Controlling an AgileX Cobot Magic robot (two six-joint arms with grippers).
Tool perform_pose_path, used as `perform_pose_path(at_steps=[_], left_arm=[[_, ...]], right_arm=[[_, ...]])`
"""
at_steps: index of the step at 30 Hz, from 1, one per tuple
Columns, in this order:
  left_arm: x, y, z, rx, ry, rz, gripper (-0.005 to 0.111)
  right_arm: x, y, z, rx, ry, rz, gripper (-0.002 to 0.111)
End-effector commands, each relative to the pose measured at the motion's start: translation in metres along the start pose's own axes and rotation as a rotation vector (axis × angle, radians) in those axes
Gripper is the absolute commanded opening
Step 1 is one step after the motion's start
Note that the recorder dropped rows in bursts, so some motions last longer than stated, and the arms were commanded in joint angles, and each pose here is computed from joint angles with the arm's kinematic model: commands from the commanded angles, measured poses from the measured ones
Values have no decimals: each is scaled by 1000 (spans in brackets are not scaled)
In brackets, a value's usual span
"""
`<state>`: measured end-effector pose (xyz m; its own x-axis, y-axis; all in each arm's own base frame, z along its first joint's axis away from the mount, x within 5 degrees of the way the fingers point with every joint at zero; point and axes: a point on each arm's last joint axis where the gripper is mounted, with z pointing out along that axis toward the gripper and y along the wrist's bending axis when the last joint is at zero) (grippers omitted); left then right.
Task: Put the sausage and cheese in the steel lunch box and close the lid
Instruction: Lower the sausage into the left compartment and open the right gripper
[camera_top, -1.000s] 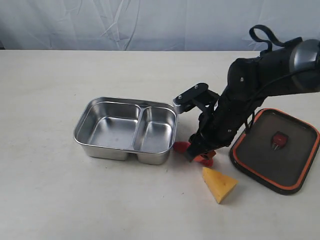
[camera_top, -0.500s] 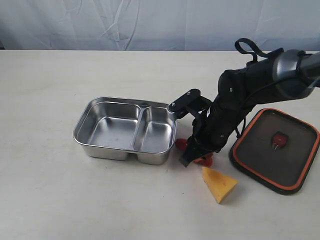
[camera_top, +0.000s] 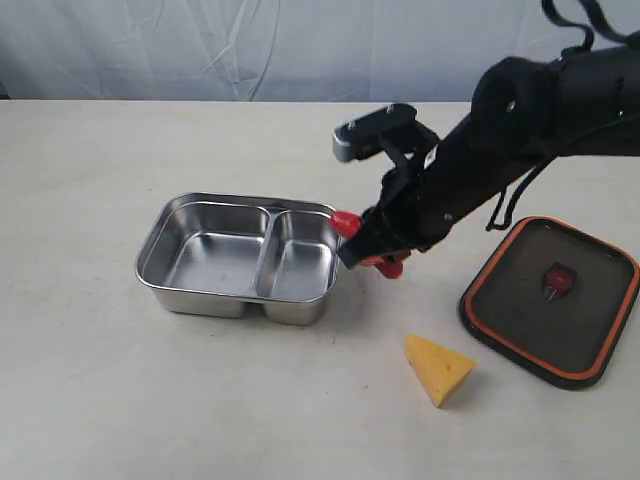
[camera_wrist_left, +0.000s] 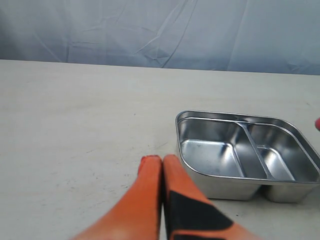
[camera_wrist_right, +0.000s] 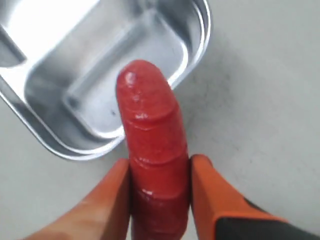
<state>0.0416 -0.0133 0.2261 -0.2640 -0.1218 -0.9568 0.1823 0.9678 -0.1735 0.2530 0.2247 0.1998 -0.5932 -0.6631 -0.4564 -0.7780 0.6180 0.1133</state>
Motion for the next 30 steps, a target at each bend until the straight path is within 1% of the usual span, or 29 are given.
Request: perform_pose_path(at_steps=[1, 3, 6, 9, 13, 17, 23, 30], left_arm=[[0, 0, 0, -4, -13, 1, 0], [0, 0, 0, -4, -13, 1, 0], [0, 0, 0, -4, -13, 1, 0], [0, 0, 0, -4, -13, 1, 0], [0, 0, 0, -4, -13, 1, 0], [0, 0, 0, -4, -13, 1, 0], [0, 0, 0, -4, -13, 1, 0], [0, 0, 0, -4, -13, 1, 0]], right_arm=[[-22, 10, -16, -37, -35, -9, 0], [-28, 11, -20, -25, -35, 9, 0], [-39, 19, -17, -58, -82, 38, 0], [-52, 34, -7, -76, -136, -32, 0], [-72, 57, 20, -119, -107, -107, 0], [-90, 70, 46, -141, -102, -142, 0], [-104, 77, 78, -156, -83, -160, 0], [-101, 75, 99, -164, -37, -156, 0]])
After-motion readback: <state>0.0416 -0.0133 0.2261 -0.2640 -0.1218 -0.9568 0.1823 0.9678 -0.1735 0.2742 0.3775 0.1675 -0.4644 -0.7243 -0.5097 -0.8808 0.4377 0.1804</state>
